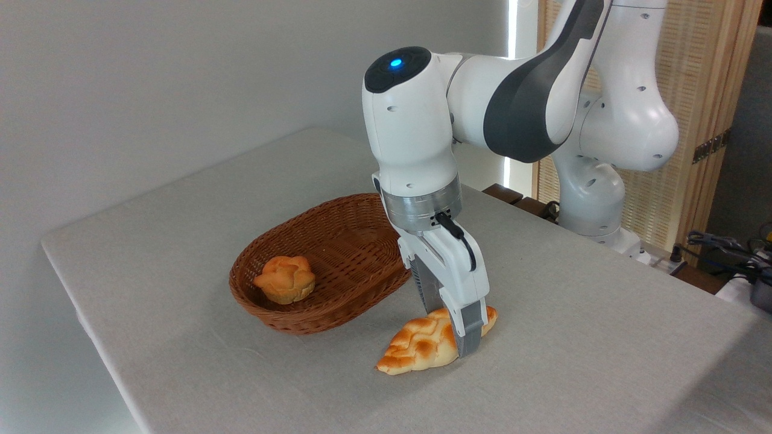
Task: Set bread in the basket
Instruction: 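Lower the gripper onto the braided roll and close on it, then lift the braided roll and carry it over the wicker basket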
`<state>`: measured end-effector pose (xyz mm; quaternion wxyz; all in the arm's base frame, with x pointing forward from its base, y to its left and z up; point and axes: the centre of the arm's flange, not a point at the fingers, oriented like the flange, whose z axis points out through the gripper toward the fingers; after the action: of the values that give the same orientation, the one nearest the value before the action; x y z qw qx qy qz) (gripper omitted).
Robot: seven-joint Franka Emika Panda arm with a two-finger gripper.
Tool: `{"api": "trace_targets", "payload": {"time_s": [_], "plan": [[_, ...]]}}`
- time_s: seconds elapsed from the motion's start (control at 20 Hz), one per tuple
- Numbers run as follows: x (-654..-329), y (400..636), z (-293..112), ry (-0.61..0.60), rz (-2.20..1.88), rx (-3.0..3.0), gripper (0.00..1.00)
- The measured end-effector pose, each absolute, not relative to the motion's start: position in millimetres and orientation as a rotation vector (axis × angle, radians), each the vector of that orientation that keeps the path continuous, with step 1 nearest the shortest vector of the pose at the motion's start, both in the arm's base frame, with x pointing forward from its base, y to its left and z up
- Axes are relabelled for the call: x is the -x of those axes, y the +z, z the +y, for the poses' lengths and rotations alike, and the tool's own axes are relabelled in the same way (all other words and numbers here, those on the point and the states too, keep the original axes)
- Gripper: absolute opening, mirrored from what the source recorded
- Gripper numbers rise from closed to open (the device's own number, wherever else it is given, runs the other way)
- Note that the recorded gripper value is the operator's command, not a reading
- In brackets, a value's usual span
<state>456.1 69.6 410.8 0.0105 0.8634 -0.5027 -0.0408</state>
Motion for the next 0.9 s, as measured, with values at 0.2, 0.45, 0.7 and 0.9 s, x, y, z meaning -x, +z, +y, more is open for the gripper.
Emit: {"api": "trace_targets", "payload": {"time_s": [0.2,0.45,0.7,0.9], "plan": [[-458.7,408.2,66.6,-0.120,-1.583,-2.692,0.35],[-462.8,402.5,63.3,-0.113,-1.597,-2.690,0.31],[-462.8,402.5,63.1,-0.113,-1.598,-2.690,0.31],[-462.9,402.6,63.1,-0.113,-1.598,-2.690,0.31]]}}
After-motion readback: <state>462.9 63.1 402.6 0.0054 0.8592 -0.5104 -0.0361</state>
